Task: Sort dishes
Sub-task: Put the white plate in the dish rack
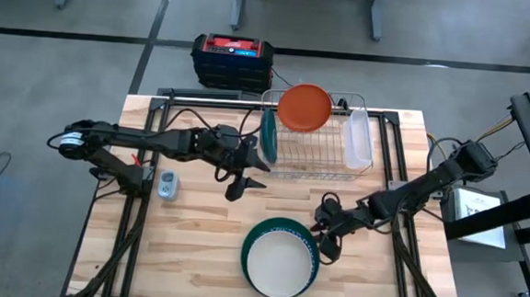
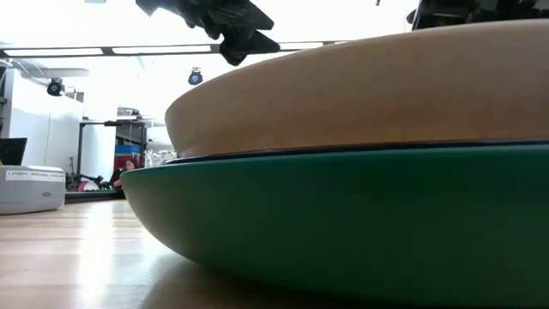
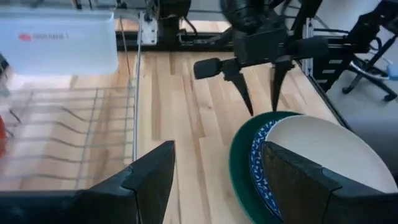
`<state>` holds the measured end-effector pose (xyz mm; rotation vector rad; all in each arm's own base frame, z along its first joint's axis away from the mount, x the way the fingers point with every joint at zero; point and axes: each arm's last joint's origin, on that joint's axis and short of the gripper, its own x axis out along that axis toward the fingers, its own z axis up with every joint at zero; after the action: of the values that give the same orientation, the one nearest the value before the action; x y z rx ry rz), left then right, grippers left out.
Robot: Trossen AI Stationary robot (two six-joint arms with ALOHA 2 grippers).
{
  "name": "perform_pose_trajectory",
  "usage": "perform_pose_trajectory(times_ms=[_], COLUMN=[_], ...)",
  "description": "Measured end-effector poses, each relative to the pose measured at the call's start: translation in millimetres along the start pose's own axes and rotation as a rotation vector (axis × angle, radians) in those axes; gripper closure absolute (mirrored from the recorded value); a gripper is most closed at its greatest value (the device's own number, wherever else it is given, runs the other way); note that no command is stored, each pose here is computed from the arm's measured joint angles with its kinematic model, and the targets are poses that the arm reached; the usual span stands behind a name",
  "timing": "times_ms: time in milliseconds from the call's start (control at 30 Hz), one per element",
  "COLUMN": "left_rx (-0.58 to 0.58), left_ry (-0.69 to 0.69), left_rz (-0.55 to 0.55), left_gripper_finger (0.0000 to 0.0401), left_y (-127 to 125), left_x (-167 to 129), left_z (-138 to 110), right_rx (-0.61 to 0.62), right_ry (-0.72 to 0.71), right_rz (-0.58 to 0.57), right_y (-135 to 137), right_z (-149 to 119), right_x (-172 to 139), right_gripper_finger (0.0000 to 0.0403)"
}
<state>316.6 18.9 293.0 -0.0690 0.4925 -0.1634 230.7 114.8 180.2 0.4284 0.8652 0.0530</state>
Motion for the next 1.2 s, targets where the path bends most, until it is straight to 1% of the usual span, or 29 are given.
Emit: perform_pose_trajectory(times_ms=[67, 133, 200, 267, 367, 533, 633, 733, 967, 1200], left_rx=[-0.026, -0.037, -0.048, -0.083, -0.096, -0.039, -0.030, -0.024, -0.024, -0.036], left_ry=[0.013, 0.029, 0.047, 0.067, 0.088, 0.108, 0.092, 0.082, 0.094, 0.113], left_rz=[0.000, 0.001, 0.001, 0.004, 0.005, 0.002, 0.001, -0.001, -0.005, -0.007], left_gripper_finger=[0.0171, 0.0171, 0.0171, 0.0171, 0.0171, 0.0171, 0.0171, 0.0171, 0.0171, 0.0171], left_y=[1, 2, 3, 5, 6, 5, 4, 3, 1, 1], left_x=[4, 8, 14, 19, 20, 17, 14, 13, 13, 13], left_z=[-2, -5, -8, -12, -14, -7, 2, 6, 6, 3], right_rx=[-0.056, -0.168, -0.201, -0.191, -0.161, -0.148, -0.129, -0.110, -0.095, -0.072], right_ry=[0.007, 0.009, 0.026, 0.021, 0.025, 0.017, 0.032, 0.045, 0.049, 0.067], right_rz=[0.001, 0.004, -0.027, -0.040, -0.053, -0.039, -0.042, -0.033, -0.040, -0.089], right_y=[3, 9, 9, 11, 13, 21, 24, 27, 30, 17], right_z=[-1, -4, -9, -7, -5, 1, 2, 4, 8, 11], right_x=[1, 5, 10, 15, 22, 35, 42, 47, 55, 66], right_gripper_finger=[0.0255, 0.0259, 0.0262, 0.0263, 0.0258, 0.0249, 0.0247, 0.0251, 0.0274, 0.0316])
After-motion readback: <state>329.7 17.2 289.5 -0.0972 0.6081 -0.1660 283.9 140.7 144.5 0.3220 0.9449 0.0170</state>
